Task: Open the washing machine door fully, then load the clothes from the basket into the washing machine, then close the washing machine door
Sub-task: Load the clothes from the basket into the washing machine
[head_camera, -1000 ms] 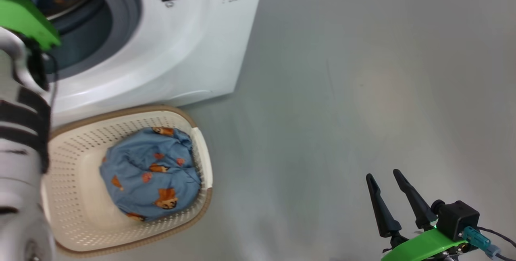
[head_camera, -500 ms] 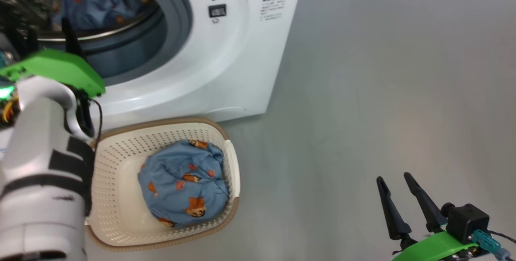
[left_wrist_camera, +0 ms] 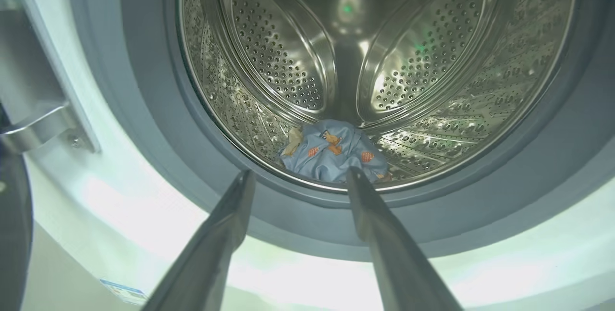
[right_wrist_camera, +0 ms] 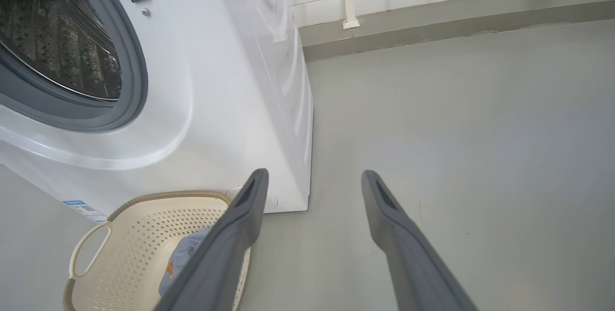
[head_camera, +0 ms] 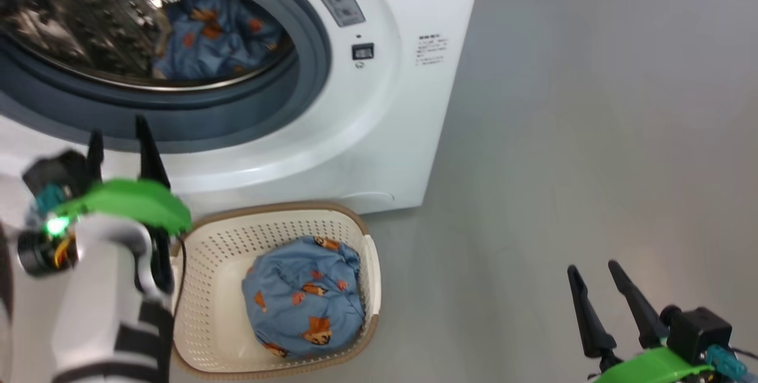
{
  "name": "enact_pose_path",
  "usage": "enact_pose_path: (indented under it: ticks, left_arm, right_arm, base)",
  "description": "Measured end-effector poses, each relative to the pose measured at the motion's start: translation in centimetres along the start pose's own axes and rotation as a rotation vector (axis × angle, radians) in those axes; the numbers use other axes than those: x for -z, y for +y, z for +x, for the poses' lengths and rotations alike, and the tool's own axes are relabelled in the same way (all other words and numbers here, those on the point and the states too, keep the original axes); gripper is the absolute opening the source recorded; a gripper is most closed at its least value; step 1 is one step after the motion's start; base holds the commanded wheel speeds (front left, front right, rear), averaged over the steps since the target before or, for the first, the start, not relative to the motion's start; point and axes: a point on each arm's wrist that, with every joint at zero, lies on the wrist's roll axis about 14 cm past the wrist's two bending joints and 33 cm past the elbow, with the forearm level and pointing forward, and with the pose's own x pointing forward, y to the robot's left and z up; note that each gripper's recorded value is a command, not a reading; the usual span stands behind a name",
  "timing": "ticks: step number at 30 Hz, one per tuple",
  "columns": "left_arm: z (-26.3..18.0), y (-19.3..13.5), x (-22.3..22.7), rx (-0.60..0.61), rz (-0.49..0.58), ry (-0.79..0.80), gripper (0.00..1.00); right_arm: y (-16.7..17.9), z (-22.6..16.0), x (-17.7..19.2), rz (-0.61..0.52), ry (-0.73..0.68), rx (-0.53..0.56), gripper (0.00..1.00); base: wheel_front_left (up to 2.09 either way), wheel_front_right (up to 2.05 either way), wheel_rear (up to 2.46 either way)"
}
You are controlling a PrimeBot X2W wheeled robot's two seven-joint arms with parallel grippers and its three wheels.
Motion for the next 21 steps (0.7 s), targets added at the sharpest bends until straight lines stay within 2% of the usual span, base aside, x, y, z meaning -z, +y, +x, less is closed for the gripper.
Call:
enact_pose_path:
  ticks: [6,12,21]
  left_arm:
    - [-4.0,1.0,0.2,0.002,0.046,-0.022,1.0]
    - [-7.3,0.6,0.9,0.036,0.073,-0.02,1.0]
    - [-12.3,1.4,3.4,0.025,0.039,0.037,1.0]
  right_arm:
    - [0.9,-0.4,-0.2,0.003,-0.008,-0.027,1.0]
    - [1.7,-0.5,-1.2,-0.007,-0.037,-0.055,1.0]
    - [1.9,-1.1,-2.6,-0.012,-0.082,-0.064,1.0]
  base:
    - [0.0,0.0,0.0]
    - [0.0,0.0,0.0]
    - [0.0,0.0,0.0]
